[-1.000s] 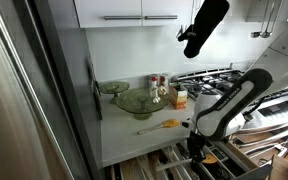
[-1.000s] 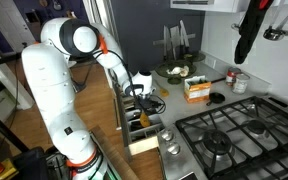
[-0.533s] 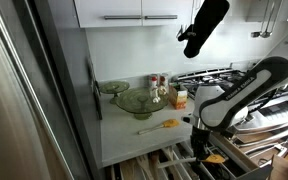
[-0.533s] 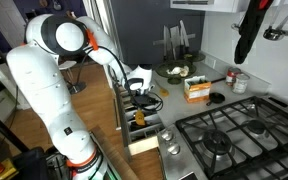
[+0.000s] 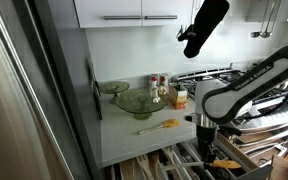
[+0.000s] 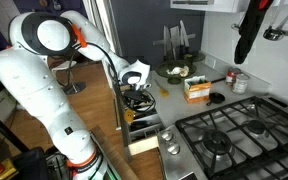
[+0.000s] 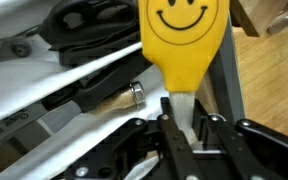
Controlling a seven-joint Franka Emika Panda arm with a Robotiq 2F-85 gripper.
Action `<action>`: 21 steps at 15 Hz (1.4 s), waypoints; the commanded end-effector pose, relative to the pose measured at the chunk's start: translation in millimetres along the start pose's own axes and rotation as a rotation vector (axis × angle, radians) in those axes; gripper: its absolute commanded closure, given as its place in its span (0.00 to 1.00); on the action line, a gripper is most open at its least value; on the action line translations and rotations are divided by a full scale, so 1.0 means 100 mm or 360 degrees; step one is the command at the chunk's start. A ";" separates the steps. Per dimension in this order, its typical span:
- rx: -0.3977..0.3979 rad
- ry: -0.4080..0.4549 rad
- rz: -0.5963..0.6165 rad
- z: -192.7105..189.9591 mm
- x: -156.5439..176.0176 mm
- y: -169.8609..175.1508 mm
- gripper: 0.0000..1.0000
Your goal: Open the top left drawer, put the bigger orange spatula in the drawer and then close the drawer
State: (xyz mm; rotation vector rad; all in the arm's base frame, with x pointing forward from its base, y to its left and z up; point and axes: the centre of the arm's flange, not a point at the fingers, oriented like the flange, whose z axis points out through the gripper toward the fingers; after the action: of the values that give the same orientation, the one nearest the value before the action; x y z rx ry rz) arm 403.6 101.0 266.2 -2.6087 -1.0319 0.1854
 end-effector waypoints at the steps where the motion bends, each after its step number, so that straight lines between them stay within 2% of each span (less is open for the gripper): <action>1: 0.0009 0.0055 0.0211 -0.02 0.13 -0.11 0.94; 5: -0.0082 0.0193 0.0461 0.07 0.24 -0.10 0.94; 9: -0.0210 0.0240 0.0656 0.14 0.29 -0.02 0.94; 15: -0.0258 0.0177 0.0939 0.34 0.28 0.04 0.94; 21: -0.0287 0.0329 0.1120 0.39 0.36 0.11 0.94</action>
State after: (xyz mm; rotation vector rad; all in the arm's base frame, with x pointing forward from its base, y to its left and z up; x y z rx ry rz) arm 424.5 121.3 231.7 -2.9592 -0.1188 0.0324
